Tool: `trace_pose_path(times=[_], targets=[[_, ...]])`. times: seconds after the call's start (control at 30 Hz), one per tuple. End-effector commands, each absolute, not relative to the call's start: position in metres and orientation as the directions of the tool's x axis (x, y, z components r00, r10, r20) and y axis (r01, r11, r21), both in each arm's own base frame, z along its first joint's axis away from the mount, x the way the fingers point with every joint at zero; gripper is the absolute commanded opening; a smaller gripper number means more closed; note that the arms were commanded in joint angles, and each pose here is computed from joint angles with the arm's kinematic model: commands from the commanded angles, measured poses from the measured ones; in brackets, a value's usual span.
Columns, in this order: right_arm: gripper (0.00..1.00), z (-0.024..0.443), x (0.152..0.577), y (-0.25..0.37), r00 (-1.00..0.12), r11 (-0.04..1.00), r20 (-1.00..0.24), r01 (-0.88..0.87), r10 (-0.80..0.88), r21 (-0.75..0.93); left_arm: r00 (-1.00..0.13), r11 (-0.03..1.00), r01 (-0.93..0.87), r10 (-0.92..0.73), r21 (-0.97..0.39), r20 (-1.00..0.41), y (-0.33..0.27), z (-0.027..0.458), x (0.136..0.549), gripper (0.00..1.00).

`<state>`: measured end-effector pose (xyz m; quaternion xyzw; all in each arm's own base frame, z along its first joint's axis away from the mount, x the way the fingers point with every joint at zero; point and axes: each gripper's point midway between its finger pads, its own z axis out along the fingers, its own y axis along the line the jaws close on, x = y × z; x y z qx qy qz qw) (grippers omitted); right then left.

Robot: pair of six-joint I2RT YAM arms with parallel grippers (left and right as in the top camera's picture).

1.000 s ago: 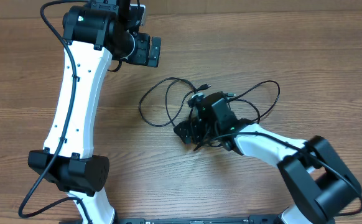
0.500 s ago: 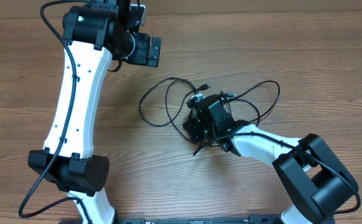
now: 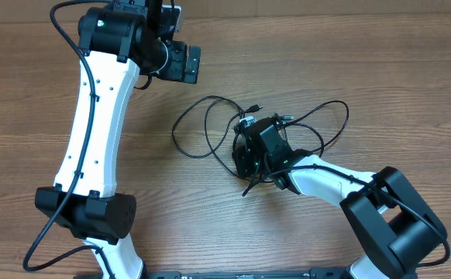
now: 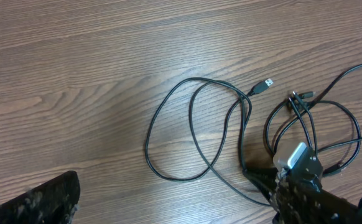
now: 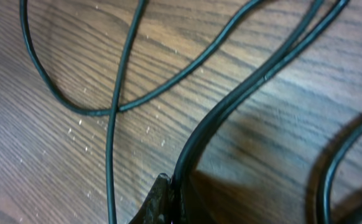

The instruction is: Untangle cables

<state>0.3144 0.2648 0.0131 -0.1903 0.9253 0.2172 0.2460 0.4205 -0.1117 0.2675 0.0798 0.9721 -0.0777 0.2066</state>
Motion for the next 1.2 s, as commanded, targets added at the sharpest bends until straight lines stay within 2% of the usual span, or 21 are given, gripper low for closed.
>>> trace_pose_path(times=[0.0, 0.2, 0.33, 0.47, 0.67, 0.77, 0.87, 0.9, 0.97, 1.07, 1.17], targets=[[0.04, 0.057, 0.322, 0.266, -0.764, 0.825, -0.612, -0.472, -0.207, 0.31, -0.888, 0.973, 0.185, 0.107, -0.135, -0.447, -0.113, 0.282, 0.418, 1.0], [0.04, 0.137, 0.315, 0.253, -0.677, 0.816, -0.722, -0.494, -0.144, 0.3, -0.888, 0.974, 0.185, 0.107, -0.135, -0.447, -0.113, 0.282, 0.418, 1.0], [0.04, 0.208, 0.306, 0.238, -0.558, 0.812, -0.828, -0.509, -0.057, 0.286, -0.888, 0.974, 0.184, 0.106, -0.135, -0.446, -0.113, 0.282, 0.418, 1.0], [0.04, 0.302, 0.291, 0.204, -0.348, 0.829, -0.933, -0.492, 0.094, 0.267, -0.888, 0.974, 0.184, 0.106, -0.135, -0.447, -0.113, 0.282, 0.418, 1.0], [0.04, 0.405, 0.267, 0.124, -0.047, 0.91, -0.956, -0.295, 0.29, 0.291, -0.888, 0.974, 0.184, 0.106, -0.135, -0.447, -0.113, 0.282, 0.418, 1.0], [0.04, 0.412, 0.26, 0.109, -0.057, 0.927, -0.96, -0.251, 0.274, 0.28, -0.888, 0.974, 0.185, 0.107, -0.135, -0.447, -0.113, 0.282, 0.418, 1.0], [0.09, 0.371, 0.263, 0.109, -0.203, 0.953, -0.963, -0.209, 0.176, 0.218, -0.888, 0.974, 0.185, 0.107, -0.135, -0.447, -0.113, 0.282, 0.418, 1.0], [0.13, 0.355, 0.263, 0.111, -0.256, 0.959, -0.956, -0.201, 0.145, 0.199, -0.888, 0.974, 0.184, 0.106, -0.135, -0.447, -0.113, 0.282, 0.418, 1.0], [0.62, 0.316, 0.262, 0.12, -0.405, 0.96, -0.91, -0.205, 0.094, 0.191, -0.888, 0.974, 0.184, 0.106, -0.135, -0.447, -0.113, 0.282, 0.418, 1.0], [0.99, 0.265, 0.262, 0.153, -0.596, 0.932, -0.803, -0.284, 0.014, 0.227, -0.888, 0.974, 0.185, 0.107, -0.135, -0.447, -0.113, 0.282, 0.418, 1.0], [1.0, 0.221, 0.274, 0.178, -0.702, 0.922, -0.71, -0.309, -0.056, 0.234, -0.888, 0.974, 0.184, 0.106, -0.135, -0.447, -0.113, 0.282, 0.418, 1.0]])
